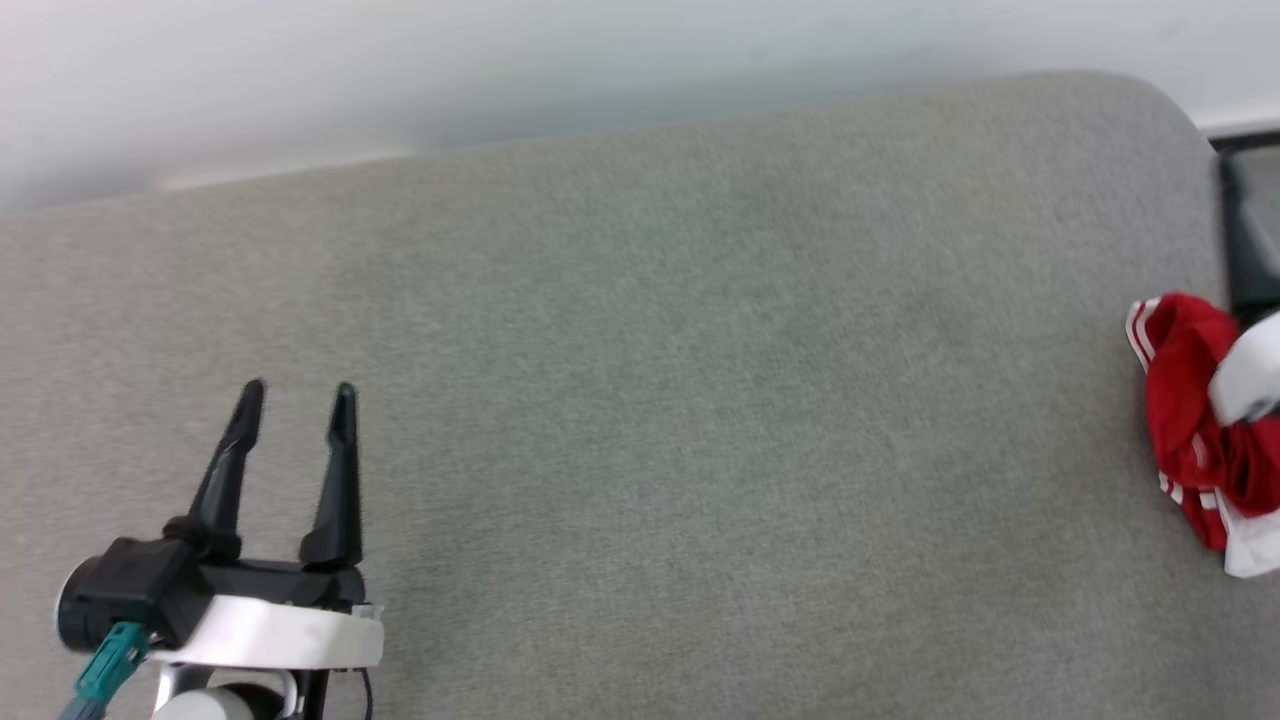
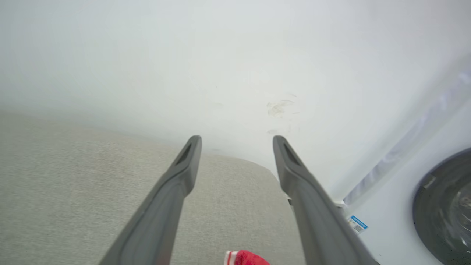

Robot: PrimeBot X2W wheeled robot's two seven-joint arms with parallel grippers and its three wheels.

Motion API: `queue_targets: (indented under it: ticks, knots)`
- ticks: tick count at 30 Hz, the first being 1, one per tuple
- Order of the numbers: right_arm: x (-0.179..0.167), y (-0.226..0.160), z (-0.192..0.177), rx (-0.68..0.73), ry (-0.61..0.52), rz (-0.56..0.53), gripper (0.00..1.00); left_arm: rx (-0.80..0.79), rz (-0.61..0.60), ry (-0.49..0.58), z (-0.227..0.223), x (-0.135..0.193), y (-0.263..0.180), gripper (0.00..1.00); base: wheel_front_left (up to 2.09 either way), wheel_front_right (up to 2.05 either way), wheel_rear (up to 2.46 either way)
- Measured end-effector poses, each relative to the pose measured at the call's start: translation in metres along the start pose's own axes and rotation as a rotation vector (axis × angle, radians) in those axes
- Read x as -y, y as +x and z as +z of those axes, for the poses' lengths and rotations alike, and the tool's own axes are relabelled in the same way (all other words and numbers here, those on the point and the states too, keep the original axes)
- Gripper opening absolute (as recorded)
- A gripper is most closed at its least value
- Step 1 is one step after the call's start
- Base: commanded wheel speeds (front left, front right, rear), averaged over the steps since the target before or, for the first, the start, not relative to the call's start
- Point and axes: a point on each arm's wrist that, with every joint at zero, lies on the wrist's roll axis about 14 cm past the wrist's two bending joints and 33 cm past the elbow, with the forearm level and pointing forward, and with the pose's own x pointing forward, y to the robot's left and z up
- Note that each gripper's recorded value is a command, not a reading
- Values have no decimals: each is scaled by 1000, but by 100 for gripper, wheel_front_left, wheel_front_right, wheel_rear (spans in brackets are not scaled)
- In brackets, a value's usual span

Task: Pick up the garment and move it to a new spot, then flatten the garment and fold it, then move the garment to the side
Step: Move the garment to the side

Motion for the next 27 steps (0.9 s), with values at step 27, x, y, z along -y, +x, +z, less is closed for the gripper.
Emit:
queue_targets:
  ticks: [27]
  knots:
    - [-160,-99,20,204,529,196,100,-1,210,16,24,-34,-93,100,0,0,0]
